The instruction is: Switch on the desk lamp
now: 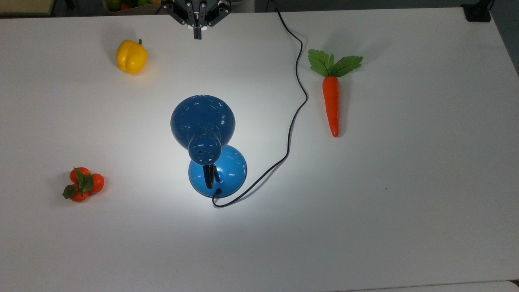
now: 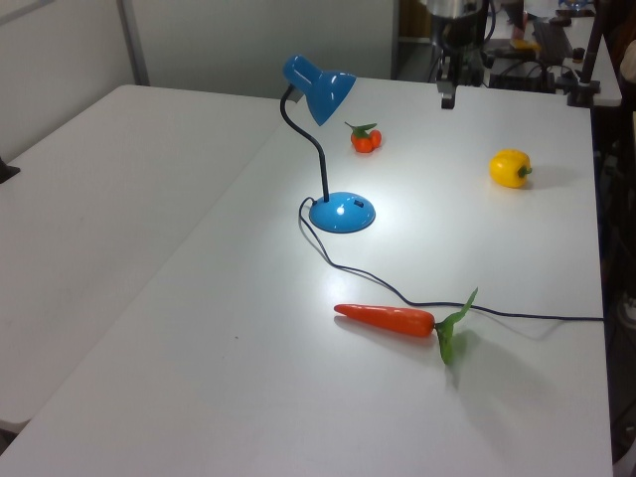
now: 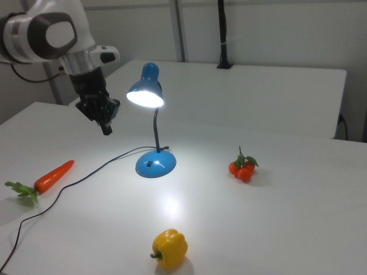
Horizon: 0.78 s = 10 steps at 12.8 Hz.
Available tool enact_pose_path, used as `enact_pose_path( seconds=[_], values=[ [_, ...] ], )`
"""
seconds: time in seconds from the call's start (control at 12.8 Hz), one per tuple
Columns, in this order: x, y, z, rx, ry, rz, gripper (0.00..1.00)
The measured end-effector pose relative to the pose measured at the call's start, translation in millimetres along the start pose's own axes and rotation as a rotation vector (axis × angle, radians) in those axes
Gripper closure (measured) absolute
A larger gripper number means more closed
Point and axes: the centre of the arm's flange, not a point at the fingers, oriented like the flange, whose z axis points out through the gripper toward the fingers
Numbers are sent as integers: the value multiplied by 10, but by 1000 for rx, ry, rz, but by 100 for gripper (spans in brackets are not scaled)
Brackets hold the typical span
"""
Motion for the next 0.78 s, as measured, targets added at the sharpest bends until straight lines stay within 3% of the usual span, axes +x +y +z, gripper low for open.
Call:
enact_pose_path(
  seconds=[0.16,0.31,0.7,0.78],
  values=[
    [-81,24,-162,0,-6,-5,99],
    [-132,34,-190,0,-24,-4,74],
    [-137,68,-192,-1,-24,2,25],
    [-137,68,-193,-1,-24,2,9]
  ],
)
